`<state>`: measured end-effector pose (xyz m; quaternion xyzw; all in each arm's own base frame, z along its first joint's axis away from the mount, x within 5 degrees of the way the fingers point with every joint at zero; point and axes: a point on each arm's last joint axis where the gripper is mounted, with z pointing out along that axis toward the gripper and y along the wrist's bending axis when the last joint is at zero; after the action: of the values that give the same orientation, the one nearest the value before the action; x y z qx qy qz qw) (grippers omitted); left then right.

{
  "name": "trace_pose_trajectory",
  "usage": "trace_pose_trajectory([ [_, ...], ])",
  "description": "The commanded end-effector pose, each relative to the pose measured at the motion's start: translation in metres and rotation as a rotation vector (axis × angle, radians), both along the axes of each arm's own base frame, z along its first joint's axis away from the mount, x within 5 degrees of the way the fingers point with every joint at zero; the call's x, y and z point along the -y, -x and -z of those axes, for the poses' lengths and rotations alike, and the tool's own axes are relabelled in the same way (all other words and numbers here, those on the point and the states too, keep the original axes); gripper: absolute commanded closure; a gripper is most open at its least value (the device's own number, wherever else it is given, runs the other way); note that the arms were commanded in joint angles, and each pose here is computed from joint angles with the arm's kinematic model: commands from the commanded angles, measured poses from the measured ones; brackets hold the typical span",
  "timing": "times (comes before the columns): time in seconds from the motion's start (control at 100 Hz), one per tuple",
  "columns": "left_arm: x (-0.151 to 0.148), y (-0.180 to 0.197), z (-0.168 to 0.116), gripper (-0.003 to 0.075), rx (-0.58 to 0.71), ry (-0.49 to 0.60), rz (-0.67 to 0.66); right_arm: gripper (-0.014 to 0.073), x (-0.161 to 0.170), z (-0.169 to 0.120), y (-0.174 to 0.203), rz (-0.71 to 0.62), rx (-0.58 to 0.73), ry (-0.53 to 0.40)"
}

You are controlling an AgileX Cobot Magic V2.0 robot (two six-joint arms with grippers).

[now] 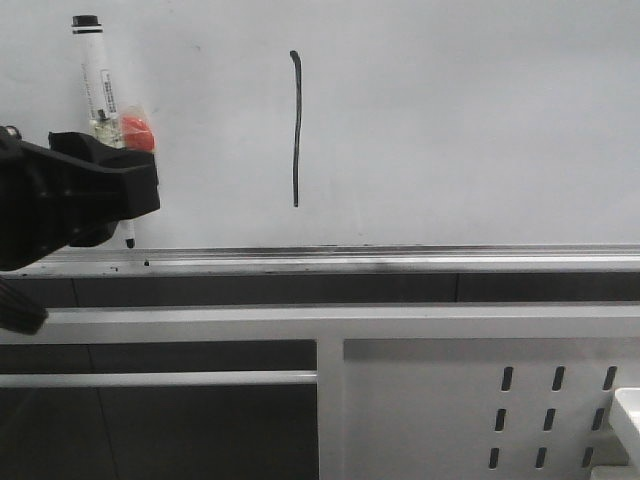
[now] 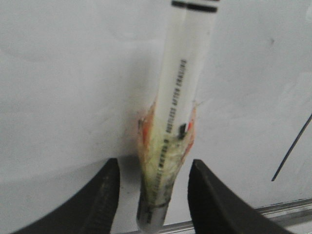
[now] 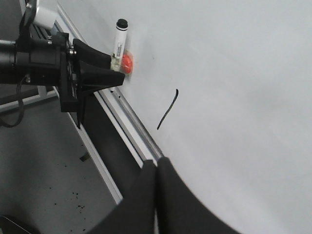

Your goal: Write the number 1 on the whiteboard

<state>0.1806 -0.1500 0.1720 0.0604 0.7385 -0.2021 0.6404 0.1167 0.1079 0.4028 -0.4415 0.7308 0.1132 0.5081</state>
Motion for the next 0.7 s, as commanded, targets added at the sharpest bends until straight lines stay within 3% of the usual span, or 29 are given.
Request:
trace_pose_trajectory([
  [0.0,-0.005,0.000,-0.024,0.0377,0.206,0.095,-0.044,0.0664,0.002,-0.015,0.000,0.013,0.085,-0.070],
  [0.28,-0.010,0.016,-0.020,0.0366,0.219,0.055,0.073,0.0664,0.009,-0.019,0.005,0.019,0.125,-0.066],
  [0.46,-0.021,0.029,-0.028,0.0384,0.252,0.076,0.106,0.0647,0.032,-0.007,0.031,0.022,0.216,-0.148],
  [0.54,-0.025,0.040,-0.031,0.0460,0.276,0.076,0.165,0.0645,0.045,0.011,0.045,0.026,0.258,-0.190],
  [0.69,-0.034,0.058,-0.029,0.0738,0.304,0.051,0.262,0.0645,0.066,0.053,0.070,0.045,0.247,-0.259],
])
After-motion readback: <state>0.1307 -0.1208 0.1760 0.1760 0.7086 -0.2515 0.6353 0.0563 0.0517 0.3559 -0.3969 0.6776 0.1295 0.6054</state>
